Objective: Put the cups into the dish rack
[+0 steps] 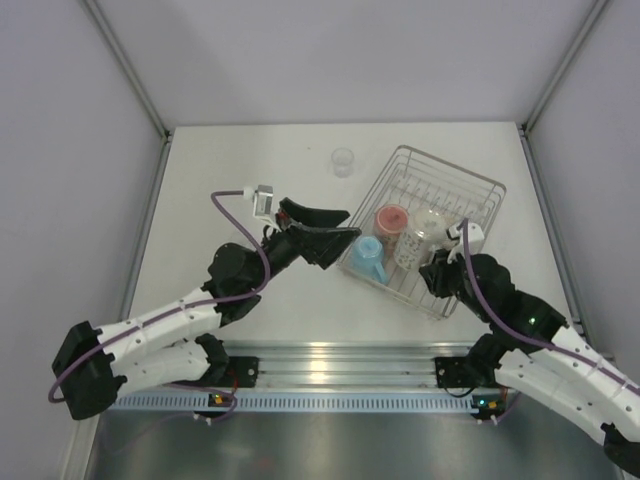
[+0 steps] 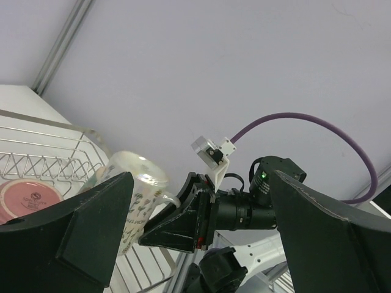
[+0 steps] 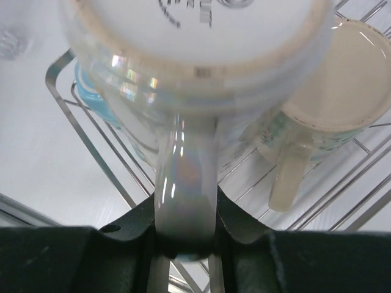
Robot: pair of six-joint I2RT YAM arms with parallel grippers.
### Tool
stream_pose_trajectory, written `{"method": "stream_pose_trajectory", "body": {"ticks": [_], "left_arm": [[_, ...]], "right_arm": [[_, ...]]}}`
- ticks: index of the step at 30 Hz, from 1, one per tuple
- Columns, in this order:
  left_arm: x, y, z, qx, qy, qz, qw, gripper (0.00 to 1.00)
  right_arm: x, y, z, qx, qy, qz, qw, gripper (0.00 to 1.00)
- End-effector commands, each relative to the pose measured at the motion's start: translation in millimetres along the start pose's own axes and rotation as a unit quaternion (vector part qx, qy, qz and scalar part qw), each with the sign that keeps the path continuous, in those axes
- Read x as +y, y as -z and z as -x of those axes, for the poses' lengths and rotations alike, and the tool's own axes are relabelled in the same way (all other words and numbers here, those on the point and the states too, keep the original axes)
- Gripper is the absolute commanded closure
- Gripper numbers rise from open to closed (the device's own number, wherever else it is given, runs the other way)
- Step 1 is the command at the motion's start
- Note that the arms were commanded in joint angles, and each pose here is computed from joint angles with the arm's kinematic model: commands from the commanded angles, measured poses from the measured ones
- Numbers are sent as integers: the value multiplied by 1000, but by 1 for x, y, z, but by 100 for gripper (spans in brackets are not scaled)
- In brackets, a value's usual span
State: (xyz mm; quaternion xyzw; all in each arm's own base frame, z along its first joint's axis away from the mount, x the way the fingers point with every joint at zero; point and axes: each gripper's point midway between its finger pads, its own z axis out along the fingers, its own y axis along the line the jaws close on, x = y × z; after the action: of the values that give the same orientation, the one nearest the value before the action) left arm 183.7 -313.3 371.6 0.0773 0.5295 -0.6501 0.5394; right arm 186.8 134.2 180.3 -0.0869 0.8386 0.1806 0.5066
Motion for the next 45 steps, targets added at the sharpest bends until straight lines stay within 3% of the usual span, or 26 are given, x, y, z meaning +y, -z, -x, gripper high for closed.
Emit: {"method": "stream_pose_trajectory", "body": {"ticks": [1,8,25,27,30,33,39,45], "left_arm": [[-8,6,14,-23,-22,-3,999,2],[-7,17,20,-31,-36,9,999,2],[-14,36,33,-51,-48,9,998,2],[-16,39,35,-54,-48,7,997,2],[-18,41,37,-58,-48,6,997,2],[-20,43,39,-59,-47,3,997,2],[-22,44,40,-62,-45,2,997,2],[-21,43,39,-59,-43,2,997,2]], "right_arm": [[4,15,53,-75,18,3,997,100],[2,4,36,-41,44,-2,998,100],[-1,-19,-19,14,-41,-16,999,100],[-5,-19,-28,26,-50,-25,998,93],[-6,-16,-31,27,-67,-29,997,75],[-10,-11,-26,17,-83,-39,996,66],[-11,-7,-28,23,-103,-44,993,62],[-15,-8,-41,49,-120,-68,989,69]]}}
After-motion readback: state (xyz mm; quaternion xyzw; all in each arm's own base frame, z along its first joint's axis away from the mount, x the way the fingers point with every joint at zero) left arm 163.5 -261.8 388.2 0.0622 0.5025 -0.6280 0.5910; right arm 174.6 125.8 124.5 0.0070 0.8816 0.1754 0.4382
